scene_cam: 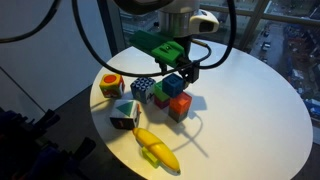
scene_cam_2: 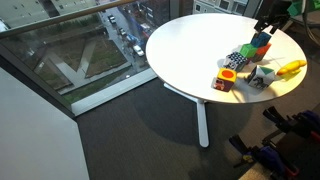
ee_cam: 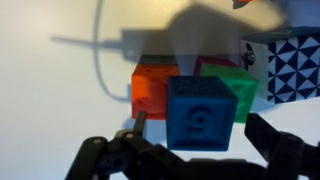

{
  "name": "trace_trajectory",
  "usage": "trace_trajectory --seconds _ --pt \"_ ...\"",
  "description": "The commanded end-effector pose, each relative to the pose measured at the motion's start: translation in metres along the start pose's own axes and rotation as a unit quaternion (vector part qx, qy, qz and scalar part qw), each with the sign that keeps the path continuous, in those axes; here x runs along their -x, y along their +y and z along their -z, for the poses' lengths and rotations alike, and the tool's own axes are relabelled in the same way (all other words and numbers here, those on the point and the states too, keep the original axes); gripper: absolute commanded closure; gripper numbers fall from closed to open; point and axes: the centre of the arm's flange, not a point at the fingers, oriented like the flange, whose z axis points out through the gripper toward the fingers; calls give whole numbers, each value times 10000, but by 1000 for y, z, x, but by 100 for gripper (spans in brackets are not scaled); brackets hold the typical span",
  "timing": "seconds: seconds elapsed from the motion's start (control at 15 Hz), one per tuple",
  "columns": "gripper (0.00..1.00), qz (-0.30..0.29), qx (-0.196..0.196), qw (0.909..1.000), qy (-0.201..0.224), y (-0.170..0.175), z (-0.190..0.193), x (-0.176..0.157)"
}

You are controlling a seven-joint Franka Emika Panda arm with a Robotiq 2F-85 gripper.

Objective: Move the blue block to the block on the left

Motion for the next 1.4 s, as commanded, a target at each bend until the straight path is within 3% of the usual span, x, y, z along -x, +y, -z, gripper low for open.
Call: trace_trajectory --seconds 0.0,0.33,0.93,1.33 --pt "26 80 -50 9999 54 7 -1 -8" --pt "67 109 -38 9999 24 6 1 -8" --pt "70 198 38 9997 117 5 35 -1" --pt "70 592 -49 9978 296 -11 60 6"
